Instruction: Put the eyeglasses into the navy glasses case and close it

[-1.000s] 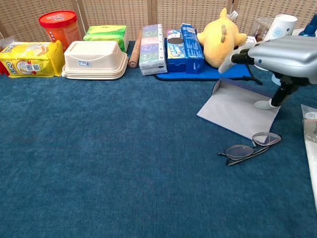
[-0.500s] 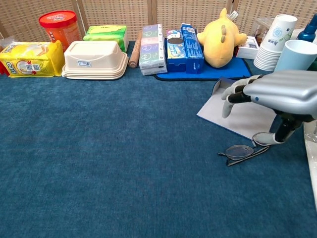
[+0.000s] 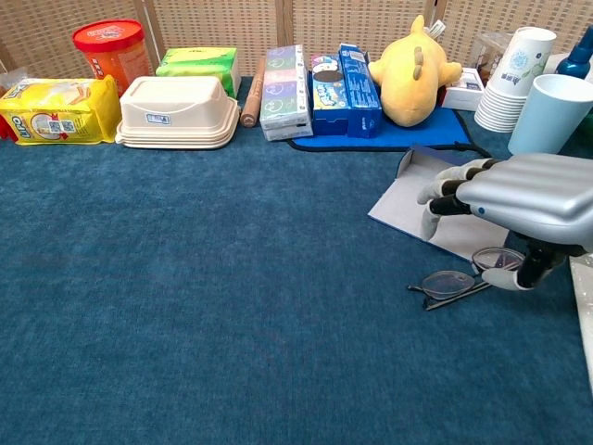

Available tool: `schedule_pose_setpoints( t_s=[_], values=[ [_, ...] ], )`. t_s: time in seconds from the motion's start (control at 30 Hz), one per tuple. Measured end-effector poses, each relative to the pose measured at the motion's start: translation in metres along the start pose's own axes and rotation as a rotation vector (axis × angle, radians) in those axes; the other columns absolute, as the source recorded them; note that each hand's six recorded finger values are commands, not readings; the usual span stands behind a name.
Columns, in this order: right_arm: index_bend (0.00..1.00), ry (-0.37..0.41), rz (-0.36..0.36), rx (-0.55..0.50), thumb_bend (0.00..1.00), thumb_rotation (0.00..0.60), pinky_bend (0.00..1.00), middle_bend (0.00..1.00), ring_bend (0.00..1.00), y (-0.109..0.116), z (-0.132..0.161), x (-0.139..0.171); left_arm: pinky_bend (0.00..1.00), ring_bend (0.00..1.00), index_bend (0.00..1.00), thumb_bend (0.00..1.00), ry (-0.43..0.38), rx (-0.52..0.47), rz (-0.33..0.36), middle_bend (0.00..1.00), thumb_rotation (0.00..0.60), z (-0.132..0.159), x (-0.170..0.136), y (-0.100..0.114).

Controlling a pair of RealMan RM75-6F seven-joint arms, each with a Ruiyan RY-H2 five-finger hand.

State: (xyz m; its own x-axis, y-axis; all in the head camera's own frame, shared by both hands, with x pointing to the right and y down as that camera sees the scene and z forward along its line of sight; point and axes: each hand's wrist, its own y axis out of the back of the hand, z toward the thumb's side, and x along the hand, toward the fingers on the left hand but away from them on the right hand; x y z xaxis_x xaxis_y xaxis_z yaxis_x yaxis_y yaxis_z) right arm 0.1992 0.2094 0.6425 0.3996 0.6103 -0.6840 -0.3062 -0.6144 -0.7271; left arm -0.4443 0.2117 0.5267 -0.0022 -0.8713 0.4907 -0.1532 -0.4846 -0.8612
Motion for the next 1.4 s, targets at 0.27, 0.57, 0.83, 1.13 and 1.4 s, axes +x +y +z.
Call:
schedule_pose_setpoints(
  t_s=[0.27, 0.57, 0.83, 1.13, 1.4],
  values=[
    [0.31, -0.016, 0.006, -0.003, 0.33, 0.600, 0.09, 0.13, 0.05, -0.012, -0.004, 0.003, 0.00, 0.05, 0.17, 0.28, -0.001, 0.000, 0.002, 0.08, 0.600, 0.000, -0.001, 0.001],
    [0.33, -0.017, 0.009, -0.007, 0.39, 0.600, 0.10, 0.14, 0.05, -0.020, -0.008, -0.001, 0.00, 0.05, 0.17, 0.28, 0.006, -0.003, 0.012, 0.08, 0.600, -0.001, -0.005, 0.003],
    [0.35, -0.021, 0.012, -0.012, 0.40, 0.600, 0.10, 0.14, 0.05, -0.024, -0.010, -0.004, 0.00, 0.05, 0.17, 0.28, 0.009, -0.005, 0.018, 0.08, 0.600, -0.003, -0.006, 0.004],
    [0.37, -0.025, 0.023, -0.027, 0.42, 0.600, 0.10, 0.14, 0.06, -0.029, -0.014, -0.007, 0.00, 0.05, 0.16, 0.28, 0.013, -0.009, 0.024, 0.08, 0.600, -0.004, -0.008, 0.004],
    [0.40, -0.024, 0.033, -0.047, 0.42, 0.600, 0.10, 0.15, 0.06, -0.031, -0.015, -0.008, 0.00, 0.05, 0.16, 0.28, 0.016, -0.009, 0.037, 0.08, 0.600, -0.005, -0.008, 0.006]
  ],
)
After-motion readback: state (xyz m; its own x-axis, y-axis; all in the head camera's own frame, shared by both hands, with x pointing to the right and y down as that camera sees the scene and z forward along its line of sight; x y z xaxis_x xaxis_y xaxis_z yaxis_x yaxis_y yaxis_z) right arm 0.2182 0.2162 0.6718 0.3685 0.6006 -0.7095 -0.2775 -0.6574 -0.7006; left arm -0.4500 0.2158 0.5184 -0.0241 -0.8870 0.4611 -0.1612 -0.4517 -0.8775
